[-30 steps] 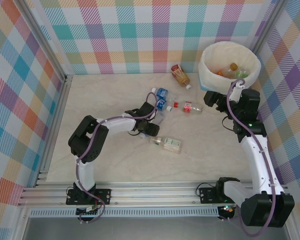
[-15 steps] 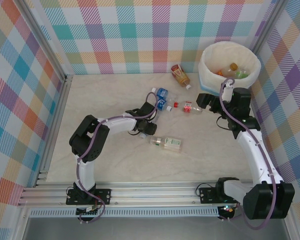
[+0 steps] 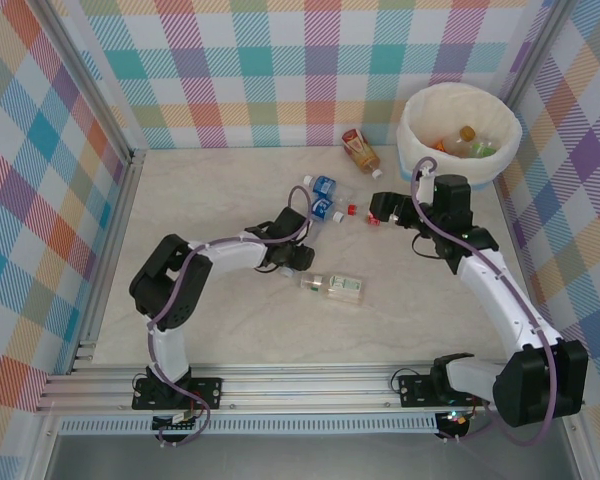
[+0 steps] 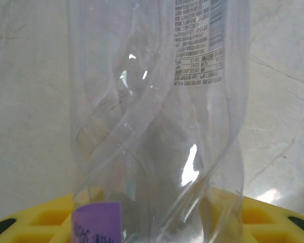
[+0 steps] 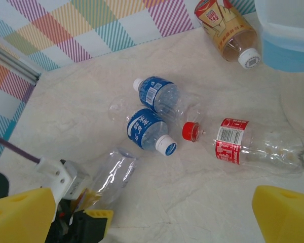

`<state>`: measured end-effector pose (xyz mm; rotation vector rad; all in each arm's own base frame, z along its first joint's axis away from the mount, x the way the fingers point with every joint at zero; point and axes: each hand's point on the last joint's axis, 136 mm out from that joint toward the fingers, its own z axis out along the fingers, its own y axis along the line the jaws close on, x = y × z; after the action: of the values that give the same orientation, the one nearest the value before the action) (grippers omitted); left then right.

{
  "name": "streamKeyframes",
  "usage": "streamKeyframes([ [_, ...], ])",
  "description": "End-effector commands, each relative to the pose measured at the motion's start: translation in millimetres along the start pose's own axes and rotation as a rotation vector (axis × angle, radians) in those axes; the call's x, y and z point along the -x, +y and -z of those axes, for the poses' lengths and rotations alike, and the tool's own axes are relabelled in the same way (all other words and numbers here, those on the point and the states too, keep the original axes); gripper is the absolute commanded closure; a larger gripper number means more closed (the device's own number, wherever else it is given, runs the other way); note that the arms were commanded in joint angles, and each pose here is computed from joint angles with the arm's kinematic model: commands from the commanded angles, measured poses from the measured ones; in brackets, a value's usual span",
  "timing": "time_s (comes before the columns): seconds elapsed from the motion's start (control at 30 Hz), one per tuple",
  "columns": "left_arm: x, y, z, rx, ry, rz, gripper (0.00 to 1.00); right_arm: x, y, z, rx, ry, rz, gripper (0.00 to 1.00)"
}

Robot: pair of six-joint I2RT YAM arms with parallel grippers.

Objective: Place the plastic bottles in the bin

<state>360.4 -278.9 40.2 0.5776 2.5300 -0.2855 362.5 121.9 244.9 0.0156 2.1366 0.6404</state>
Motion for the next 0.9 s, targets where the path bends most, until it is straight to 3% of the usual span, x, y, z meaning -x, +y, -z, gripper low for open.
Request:
streamKeyframes([
  [0.0,29,-12,31,-0.051,-0.147,0.001,0.68,21,2,2,-0.027,-0.075,-0.027,0.00],
  [0.2,44,-24,60,-0.127,-0.236,0.021,0.70,11,30,-14,0.150,-0.029,-0.131,0.00],
  [0.33,56,-35,79,-0.202,-0.314,0.049,0.70,-3,45,-32,0.210,0.036,-0.176,0.00],
  [0.47,65,-48,95,-0.276,-0.373,0.052,0.70,-15,74,-49,0.365,0.127,-0.243,0.00],
  [0.87,65,-82,111,-0.412,-0.402,-0.004,0.70,-38,121,-83,0.649,0.284,-0.263,0.00],
])
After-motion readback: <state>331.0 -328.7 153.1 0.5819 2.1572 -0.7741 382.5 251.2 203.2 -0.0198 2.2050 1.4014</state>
